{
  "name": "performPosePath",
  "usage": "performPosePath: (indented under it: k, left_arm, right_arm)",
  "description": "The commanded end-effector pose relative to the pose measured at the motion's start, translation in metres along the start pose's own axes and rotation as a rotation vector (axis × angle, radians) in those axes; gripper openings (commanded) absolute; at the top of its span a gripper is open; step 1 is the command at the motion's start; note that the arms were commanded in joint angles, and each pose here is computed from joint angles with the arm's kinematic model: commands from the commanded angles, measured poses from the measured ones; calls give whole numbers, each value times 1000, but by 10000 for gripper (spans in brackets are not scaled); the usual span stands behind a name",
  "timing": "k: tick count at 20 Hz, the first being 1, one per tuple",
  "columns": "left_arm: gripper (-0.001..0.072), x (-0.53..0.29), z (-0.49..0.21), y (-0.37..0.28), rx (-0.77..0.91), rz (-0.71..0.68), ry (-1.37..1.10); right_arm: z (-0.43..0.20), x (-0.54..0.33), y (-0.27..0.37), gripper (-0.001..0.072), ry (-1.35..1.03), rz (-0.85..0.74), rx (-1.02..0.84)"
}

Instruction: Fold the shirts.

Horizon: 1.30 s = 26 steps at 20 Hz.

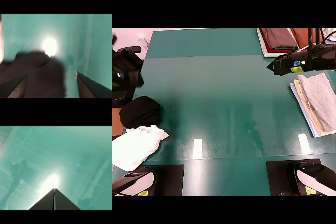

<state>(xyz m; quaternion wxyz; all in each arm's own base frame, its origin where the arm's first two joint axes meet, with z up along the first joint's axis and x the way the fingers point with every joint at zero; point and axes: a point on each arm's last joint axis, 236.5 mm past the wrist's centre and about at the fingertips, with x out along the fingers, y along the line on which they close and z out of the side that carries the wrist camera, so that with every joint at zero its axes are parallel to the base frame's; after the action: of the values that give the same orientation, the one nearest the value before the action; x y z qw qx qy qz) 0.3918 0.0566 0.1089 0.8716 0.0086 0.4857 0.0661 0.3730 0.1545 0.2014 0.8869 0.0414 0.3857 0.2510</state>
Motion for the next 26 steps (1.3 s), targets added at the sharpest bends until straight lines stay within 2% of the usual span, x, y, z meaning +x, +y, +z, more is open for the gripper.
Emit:
performPosePath:
  k: [1, 7, 8, 9, 11, 14, 16, 18, 22, 26]
  left_arm:
    - [670, 64, -63, 40, -64, 71, 83]
    - [667, 105, -101, 37, -78, 67, 148]
    - [518, 103, -100, 37, -92, 69, 143]
    - [312, 101, -97, 38, -104, 70, 141]
    - [26, 88, -81, 41, -111, 75, 131]
    - [23, 19, -3, 46, -112, 75, -74]
    - [23, -73, 63, 34, -46, 66, -337]
    - [22, -163, 100, 1, 43, 14, -548]
    - [22, -256, 106, -96, 240, -199, -702]
    - [22, -251, 75, -223, 481, -437, -648]
  right_arm:
    - [0, 0, 0, 20, -2, 1, 0]
    - [1, 0, 0, 20, -3, 0, 0]
    - [1, 0, 0, 20, -4, 1, 0]
    - [1, 0, 0, 20, -6, 1, 0]
    - [6, -4, 1, 20, -31, -3, -3]
    - [28, -26, 8, 20, -126, -10, -26]
    - [52, -50, 17, 20, -201, -9, -55]
    - [80, -77, 27, 20, -294, -12, -84]
    - [126, -134, 38, 20, -473, -33, -125]
    - [148, -182, 18, 20, -578, -108, -93]
